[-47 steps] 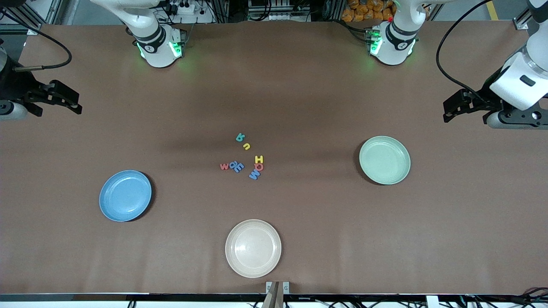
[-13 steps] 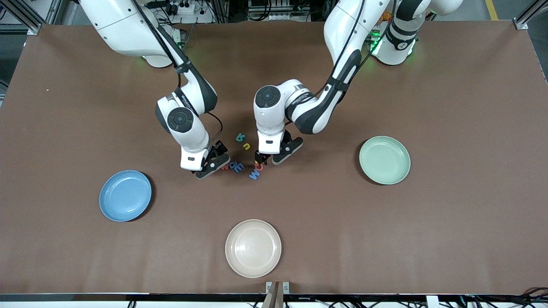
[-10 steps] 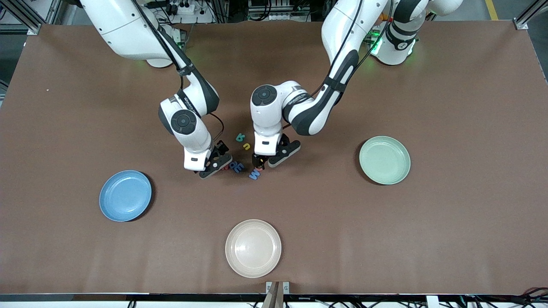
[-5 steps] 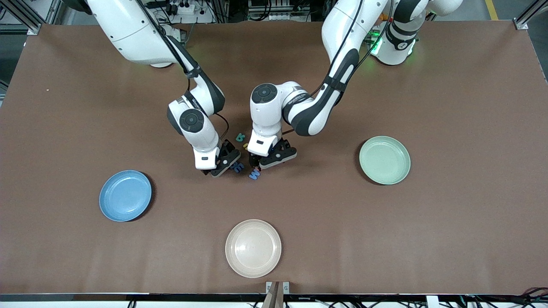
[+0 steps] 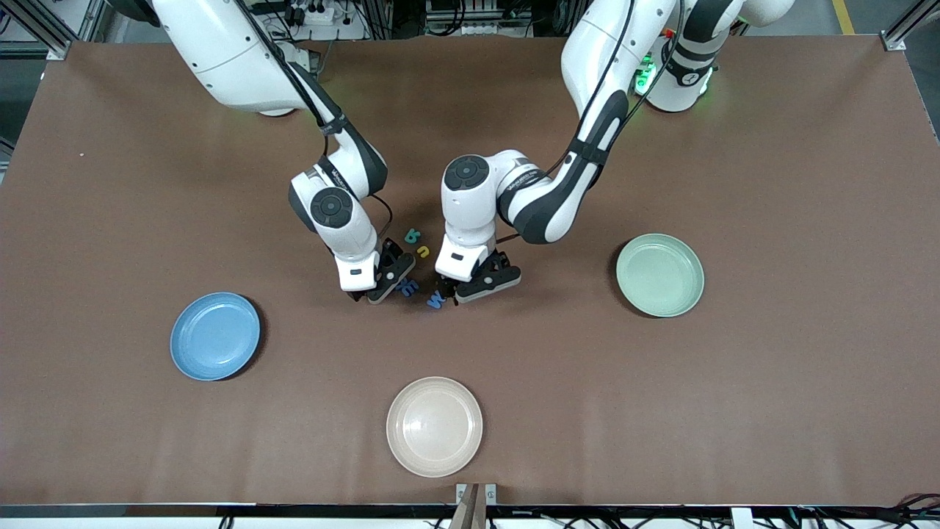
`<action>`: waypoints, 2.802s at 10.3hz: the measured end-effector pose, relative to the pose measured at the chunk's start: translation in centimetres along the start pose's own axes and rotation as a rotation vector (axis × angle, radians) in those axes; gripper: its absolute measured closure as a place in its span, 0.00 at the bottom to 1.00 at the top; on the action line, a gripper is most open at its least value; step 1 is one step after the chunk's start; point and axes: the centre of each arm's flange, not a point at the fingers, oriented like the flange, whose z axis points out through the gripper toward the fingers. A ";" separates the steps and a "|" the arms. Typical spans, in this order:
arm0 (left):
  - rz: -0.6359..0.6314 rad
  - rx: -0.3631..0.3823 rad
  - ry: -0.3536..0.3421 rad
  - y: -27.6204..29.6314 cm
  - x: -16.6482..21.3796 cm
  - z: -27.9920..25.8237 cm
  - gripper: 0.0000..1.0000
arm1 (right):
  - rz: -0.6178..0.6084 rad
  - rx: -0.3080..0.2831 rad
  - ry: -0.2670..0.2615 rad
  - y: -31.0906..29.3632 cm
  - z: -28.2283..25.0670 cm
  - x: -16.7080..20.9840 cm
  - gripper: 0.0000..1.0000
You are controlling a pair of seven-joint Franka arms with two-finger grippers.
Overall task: Sort upper and lower case letters into plates
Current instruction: 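Lower the right gripper and grasp the red M while the left gripper hovers, then carry the red M into the blue plate while the left gripper grasps the yellow H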
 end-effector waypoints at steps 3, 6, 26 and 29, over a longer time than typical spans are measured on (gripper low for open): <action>0.015 -0.010 -0.005 0.6 -1.2 -0.3 0.00 | 0.002 0.000 0.001 0.2 0.4 0.2 0.00; 0.047 -0.017 -0.014 1.6 -4.0 -0.6 0.00 | -0.017 -0.001 0.009 0.5 0.5 0.8 0.15; 0.349 0.038 -0.058 1.6 -11.9 4.7 0.00 | 0.303 -0.049 -0.042 28.6 -6.5 -16.9 0.67; 0.350 0.031 -0.055 1.9 -12.0 4.4 0.05 | 0.313 -0.057 -0.035 30.0 -6.9 -18.1 0.40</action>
